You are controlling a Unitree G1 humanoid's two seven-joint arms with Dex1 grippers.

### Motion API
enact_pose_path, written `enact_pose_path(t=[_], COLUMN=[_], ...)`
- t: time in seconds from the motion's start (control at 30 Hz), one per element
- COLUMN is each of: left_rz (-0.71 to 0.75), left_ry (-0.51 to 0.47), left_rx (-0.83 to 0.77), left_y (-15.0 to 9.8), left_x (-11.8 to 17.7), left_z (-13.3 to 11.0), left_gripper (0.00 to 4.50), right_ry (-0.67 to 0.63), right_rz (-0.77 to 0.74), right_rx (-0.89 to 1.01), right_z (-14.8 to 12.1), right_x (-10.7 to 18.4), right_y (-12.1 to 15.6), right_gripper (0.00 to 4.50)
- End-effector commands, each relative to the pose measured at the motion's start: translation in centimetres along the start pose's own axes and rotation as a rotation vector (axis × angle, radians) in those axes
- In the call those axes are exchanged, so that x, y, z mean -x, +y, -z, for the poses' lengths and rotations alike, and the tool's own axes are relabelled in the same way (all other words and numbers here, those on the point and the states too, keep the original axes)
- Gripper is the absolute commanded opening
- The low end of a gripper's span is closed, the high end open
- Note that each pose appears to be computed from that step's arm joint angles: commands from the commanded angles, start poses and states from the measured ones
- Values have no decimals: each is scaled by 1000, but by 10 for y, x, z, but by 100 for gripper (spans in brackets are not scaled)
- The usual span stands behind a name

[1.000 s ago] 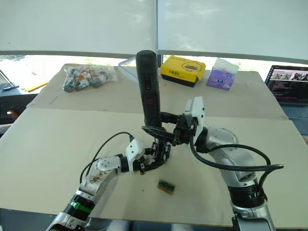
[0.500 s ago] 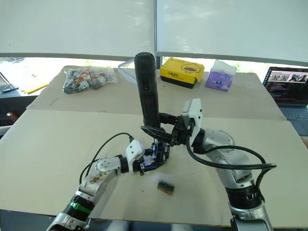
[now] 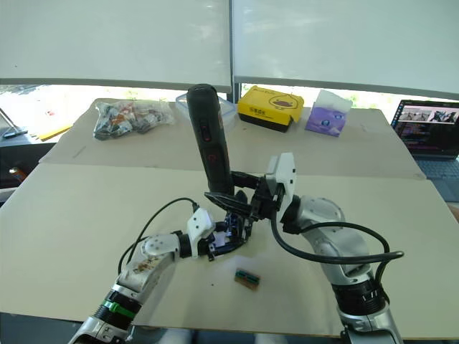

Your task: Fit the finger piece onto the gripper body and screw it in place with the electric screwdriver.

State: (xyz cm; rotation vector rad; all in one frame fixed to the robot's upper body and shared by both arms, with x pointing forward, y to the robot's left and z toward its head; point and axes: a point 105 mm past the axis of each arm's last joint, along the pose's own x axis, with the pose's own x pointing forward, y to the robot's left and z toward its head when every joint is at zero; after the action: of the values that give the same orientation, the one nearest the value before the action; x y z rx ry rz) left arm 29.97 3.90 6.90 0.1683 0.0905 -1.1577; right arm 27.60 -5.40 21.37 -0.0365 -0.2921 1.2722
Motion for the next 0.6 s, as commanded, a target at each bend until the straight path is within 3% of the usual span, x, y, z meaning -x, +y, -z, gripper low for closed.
enact_pose_path(t=[0.03,0.23,0.43,0.6], left_rz=[37,33,11,-4], left_ry=[-4,3,26,43], left_rx=[10,10,3,-11], left_y=[-8,-9,-6,-5], left_x=[0,0,-1,0], left_z=[0,2,6,9], left_gripper=[229,229,229,229], right_ry=[83,-18,-265,-306], right_rz=[10,-42,-141,-186], right_rx=[-82,-33,58,83], right_z=[22,-5,-71,-97], right_x=[10,7,6,10], right_y=[-5,-6,-2,3], right_gripper=[196,196,196,196])
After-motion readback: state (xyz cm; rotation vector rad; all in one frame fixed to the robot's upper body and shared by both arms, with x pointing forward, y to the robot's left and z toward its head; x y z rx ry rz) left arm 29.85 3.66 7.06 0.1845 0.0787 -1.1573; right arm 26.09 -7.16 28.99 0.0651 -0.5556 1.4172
